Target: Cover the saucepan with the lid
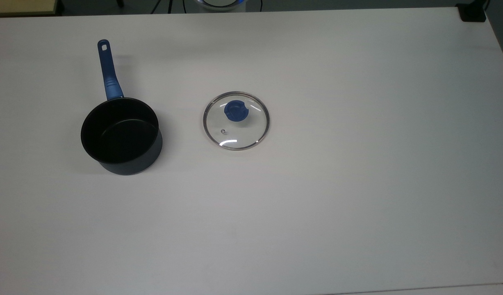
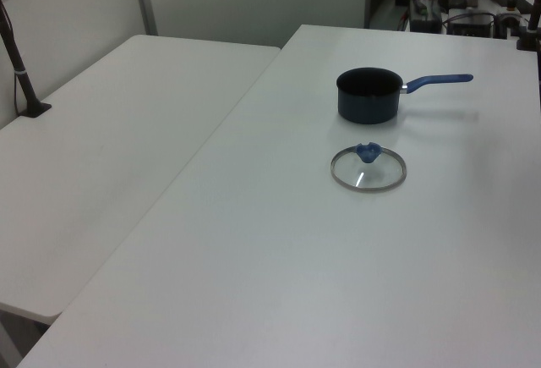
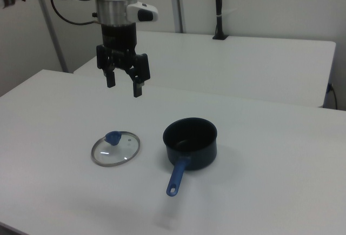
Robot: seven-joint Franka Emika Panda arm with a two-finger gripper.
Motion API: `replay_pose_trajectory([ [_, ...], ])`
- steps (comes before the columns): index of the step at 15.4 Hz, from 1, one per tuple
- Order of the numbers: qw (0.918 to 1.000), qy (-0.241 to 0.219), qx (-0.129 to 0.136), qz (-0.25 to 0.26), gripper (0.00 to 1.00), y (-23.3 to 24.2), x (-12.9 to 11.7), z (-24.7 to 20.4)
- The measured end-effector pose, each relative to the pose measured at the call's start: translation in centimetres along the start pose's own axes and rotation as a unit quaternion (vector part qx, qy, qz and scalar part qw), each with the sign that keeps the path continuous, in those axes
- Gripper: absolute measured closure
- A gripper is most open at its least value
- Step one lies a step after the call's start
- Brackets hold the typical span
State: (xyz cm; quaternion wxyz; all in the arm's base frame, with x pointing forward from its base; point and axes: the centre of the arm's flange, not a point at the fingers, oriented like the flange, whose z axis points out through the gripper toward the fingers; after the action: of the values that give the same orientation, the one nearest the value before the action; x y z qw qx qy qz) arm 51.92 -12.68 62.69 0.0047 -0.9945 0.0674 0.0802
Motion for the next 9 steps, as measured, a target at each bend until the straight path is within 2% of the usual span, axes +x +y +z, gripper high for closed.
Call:
replay_pose_trajectory([
  [2, 1.0, -0.003, 0.0, -0.006, 0.0, 0.0, 0.1, 0.3],
  [5, 0.9995, -0.028, -0.001, -0.017, 0.0, -0.8, 1.8, 2.6],
  [7, 0.9992, -0.029, 0.014, -0.025, 0.0, -1.6, 2.2, 3.0],
  [9, 0.9986, -0.016, 0.041, -0.029, 0.0, -2.3, 2.7, 3.0],
])
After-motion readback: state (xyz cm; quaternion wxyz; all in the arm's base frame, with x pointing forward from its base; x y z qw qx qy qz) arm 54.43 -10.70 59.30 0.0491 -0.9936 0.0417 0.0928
